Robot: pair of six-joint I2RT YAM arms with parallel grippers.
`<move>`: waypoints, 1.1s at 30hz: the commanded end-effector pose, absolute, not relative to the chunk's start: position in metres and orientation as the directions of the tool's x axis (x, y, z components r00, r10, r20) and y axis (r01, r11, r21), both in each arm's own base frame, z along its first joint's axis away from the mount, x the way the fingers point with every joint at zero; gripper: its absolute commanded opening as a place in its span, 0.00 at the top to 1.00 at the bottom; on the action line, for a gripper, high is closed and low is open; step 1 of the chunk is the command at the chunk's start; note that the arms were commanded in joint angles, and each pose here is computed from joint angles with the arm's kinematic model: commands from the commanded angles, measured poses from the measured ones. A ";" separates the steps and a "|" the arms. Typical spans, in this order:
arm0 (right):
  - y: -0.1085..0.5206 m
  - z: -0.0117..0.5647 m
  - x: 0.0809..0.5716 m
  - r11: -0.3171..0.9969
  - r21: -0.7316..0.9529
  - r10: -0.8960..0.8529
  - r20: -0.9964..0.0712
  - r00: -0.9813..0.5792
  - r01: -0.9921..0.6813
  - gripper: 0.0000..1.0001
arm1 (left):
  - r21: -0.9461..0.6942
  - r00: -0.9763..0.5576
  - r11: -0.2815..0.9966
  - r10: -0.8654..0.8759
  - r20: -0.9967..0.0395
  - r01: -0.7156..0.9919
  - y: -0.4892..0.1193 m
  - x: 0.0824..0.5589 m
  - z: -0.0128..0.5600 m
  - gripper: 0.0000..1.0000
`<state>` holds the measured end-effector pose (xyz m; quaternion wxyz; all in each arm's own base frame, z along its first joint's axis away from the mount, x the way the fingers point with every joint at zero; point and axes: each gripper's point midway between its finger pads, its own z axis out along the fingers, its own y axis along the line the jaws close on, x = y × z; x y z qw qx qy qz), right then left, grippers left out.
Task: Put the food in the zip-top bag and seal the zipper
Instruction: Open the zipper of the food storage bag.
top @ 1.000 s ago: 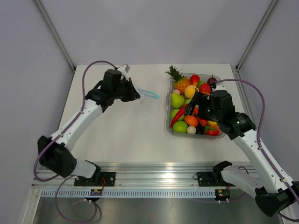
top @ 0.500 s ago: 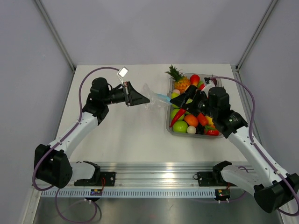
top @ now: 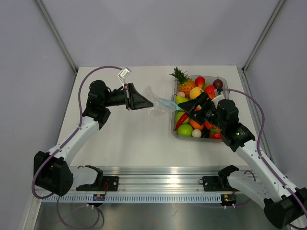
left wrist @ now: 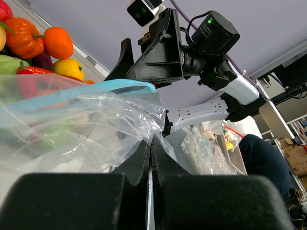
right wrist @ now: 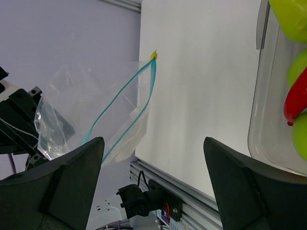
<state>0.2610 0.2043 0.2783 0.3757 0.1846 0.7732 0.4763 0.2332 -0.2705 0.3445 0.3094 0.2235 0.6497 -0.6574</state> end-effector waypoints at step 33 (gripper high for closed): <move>0.290 0.286 0.256 0.041 0.983 0.301 -0.180 -0.936 -0.176 0.42 | -0.529 -0.535 -0.077 -0.083 -0.841 0.845 -0.264 0.208 0.379 1.00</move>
